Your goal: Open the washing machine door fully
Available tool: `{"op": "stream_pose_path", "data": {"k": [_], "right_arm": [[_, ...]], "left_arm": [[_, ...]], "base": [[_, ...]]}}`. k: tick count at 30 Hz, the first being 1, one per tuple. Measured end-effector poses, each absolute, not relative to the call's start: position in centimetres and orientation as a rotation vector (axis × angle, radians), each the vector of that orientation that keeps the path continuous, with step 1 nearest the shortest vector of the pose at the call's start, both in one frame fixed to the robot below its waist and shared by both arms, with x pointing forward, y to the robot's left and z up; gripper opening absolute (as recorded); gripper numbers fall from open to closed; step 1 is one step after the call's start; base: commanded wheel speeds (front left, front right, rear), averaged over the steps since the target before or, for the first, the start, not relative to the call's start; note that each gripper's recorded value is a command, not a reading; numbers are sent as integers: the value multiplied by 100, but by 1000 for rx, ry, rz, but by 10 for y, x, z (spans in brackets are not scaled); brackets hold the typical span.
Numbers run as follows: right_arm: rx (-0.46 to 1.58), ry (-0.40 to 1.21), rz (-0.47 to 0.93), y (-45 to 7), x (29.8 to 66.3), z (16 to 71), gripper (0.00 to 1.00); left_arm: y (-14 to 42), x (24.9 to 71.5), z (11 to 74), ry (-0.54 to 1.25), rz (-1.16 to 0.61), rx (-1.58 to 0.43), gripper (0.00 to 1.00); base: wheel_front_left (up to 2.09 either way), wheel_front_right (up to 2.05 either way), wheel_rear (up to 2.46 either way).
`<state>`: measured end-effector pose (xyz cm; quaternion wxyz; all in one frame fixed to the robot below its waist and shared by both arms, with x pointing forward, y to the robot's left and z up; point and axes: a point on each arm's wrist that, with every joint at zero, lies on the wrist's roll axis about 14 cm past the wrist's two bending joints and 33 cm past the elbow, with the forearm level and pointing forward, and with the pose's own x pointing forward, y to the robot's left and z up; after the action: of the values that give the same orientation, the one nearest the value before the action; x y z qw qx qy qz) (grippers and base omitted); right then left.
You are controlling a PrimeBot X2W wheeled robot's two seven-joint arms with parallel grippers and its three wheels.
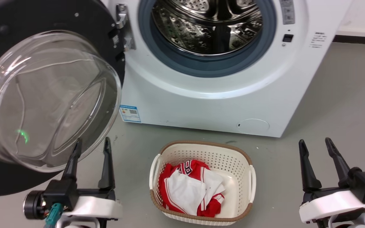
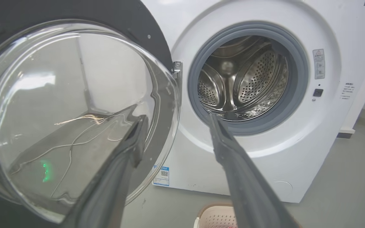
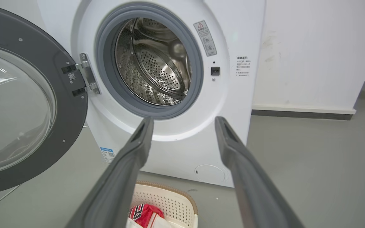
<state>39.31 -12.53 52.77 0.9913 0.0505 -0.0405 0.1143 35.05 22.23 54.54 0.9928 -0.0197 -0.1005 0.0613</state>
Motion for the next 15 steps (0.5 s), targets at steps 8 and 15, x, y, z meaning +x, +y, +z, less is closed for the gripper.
{"op": "stream_pose_path", "data": {"k": [8,15], "right_arm": [[40,-108,153,-153,387,536,100],[38,-101,130,-160,382,534,100]], "left_arm": [[189,378,568,-270,20,-18,100],[180,382,562,-252,-1,-29,100]], "base": [[0,0,0],[0,0,0]]}}
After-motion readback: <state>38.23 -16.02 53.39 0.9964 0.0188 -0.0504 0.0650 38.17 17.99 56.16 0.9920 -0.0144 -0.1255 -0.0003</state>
